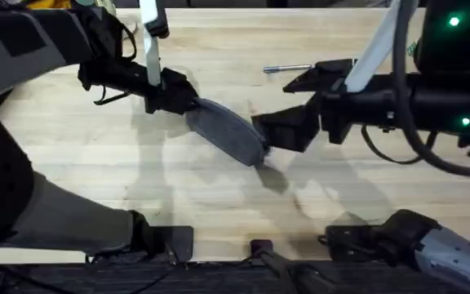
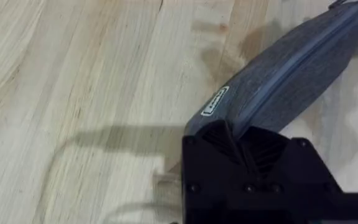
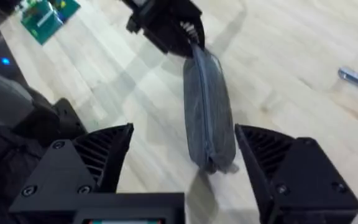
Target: Unzip the bag, pick up the pens from the table one at a time and place them inside, then zip the bag closed.
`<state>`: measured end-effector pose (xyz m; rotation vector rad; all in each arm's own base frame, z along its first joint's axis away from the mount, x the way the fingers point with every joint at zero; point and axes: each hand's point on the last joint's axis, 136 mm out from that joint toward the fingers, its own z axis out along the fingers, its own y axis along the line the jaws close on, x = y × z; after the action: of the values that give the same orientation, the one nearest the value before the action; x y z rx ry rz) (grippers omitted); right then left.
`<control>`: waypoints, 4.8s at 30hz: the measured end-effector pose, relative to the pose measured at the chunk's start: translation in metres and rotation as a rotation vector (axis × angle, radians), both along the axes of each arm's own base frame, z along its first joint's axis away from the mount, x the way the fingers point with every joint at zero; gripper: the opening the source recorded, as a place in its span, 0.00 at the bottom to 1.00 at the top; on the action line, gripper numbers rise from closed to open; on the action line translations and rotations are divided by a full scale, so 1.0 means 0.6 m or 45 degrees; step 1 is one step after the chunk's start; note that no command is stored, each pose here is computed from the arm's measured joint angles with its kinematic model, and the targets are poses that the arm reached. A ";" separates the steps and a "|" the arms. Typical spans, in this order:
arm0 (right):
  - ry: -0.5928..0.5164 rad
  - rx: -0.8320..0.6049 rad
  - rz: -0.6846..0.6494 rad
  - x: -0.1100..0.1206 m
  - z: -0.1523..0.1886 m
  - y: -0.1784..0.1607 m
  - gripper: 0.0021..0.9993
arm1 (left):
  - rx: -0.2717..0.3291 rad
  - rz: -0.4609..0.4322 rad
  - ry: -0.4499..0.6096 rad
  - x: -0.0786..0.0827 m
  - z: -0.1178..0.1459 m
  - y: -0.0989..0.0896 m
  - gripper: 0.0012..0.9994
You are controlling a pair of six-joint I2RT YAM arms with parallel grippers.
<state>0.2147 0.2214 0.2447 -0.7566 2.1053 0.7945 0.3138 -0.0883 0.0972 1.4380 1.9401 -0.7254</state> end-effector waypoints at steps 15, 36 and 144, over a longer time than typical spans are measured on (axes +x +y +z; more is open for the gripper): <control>0.189 -0.061 -0.131 -0.004 -0.039 -0.044 1.00 | 0.000 0.000 0.000 0.000 0.000 0.000 0.04; -0.624 -0.765 0.469 0.017 -0.061 -0.085 1.00 | 0.000 0.000 0.003 -0.001 0.000 0.000 0.04; -0.097 -0.260 0.922 0.028 -0.247 -0.024 0.06 | -0.001 0.000 0.005 -0.001 0.000 0.000 0.04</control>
<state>0.2315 0.2069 0.0965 -1.6814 1.8526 0.8969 0.3132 -0.0884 0.0972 1.4371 1.9427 -0.7288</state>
